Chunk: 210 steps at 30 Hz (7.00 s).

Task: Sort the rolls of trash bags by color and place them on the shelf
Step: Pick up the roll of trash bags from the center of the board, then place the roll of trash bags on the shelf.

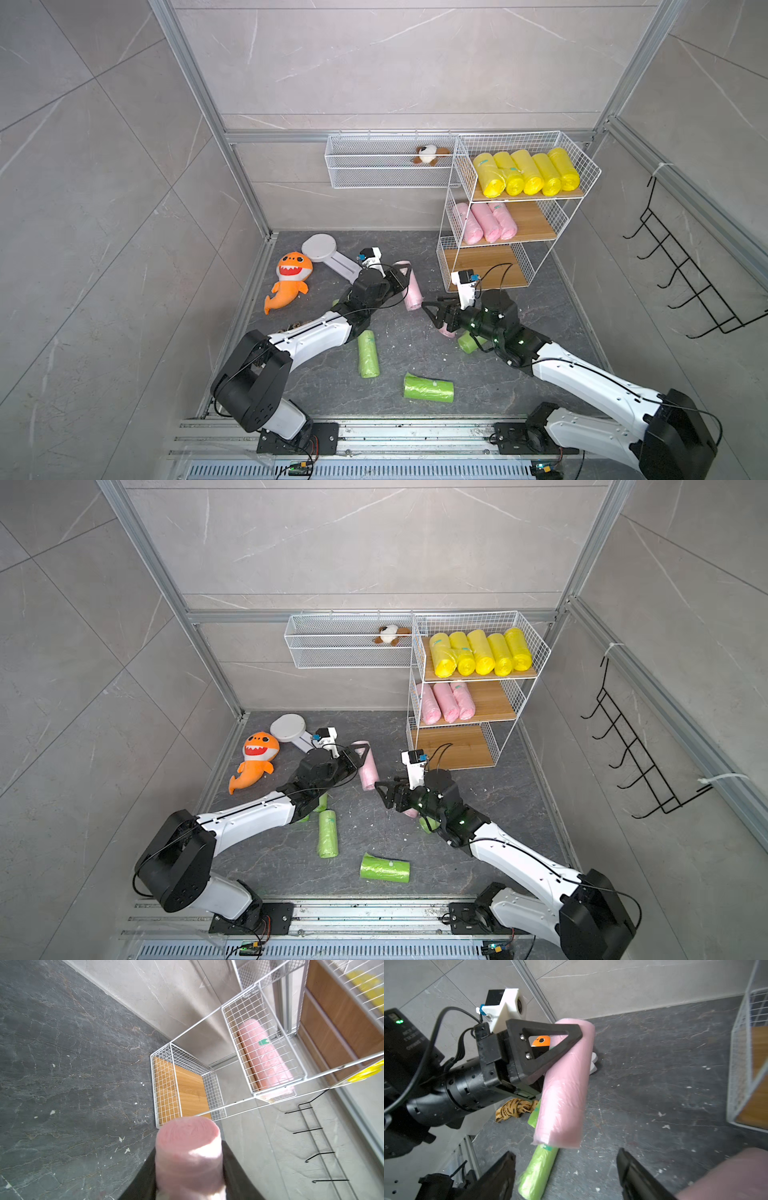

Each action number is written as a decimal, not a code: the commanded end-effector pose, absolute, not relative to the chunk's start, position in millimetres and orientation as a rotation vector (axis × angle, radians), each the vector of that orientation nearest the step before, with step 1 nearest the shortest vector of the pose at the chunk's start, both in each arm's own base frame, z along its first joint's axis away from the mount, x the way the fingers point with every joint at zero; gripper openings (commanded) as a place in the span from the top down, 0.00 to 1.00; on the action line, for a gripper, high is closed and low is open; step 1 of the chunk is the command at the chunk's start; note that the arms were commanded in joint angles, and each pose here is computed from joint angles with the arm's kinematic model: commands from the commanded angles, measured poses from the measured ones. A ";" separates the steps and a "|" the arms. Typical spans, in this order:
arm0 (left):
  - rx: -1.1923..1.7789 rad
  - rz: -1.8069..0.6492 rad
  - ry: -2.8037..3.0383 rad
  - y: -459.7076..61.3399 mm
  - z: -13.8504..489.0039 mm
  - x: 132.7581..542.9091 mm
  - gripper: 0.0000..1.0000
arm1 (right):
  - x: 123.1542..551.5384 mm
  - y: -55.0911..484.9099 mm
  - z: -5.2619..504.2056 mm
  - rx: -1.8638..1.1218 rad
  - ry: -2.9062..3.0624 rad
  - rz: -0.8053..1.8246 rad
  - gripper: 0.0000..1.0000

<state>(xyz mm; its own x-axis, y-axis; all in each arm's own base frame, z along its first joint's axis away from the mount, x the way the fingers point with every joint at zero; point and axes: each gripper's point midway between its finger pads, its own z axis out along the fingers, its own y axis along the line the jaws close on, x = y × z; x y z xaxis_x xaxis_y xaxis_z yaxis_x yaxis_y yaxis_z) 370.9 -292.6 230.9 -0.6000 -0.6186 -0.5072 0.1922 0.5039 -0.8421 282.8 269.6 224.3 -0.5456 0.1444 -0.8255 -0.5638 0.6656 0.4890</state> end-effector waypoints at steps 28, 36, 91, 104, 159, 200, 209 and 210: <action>-0.645 -1.531 1.516 -255.5 294.4 345.6 0.68 | 304.9 334.9 259.2 -0.243 1.760 0.947 0.47; -0.660 -1.527 1.496 -250.2 296.0 344.3 0.68 | 306.7 334.5 249.4 -0.246 1.780 0.927 0.31; -0.285 -1.205 1.807 -266.7 257.2 364.7 0.12 | 304.9 112.3 318.5 -0.121 1.932 0.380 0.70; -0.135 -1.275 1.843 -293.2 266.0 359.0 0.12 | 328.1 26.4 353.6 0.040 1.980 0.247 0.70; -0.002 -1.379 1.933 -341.8 256.6 348.9 0.12 | 469.3 -25.7 319.7 0.090 1.828 0.314 0.66; 0.026 -1.374 1.938 -339.9 254.7 339.5 0.12 | 388.8 -39.7 298.9 0.245 1.875 0.363 0.51; 0.023 -1.377 1.950 -341.3 249.6 339.9 0.12 | 404.4 -62.1 293.7 0.299 1.877 0.360 0.63; 0.020 -1.377 1.949 -340.9 250.0 340.0 0.12 | 407.0 -64.3 293.9 0.302 1.875 0.357 0.64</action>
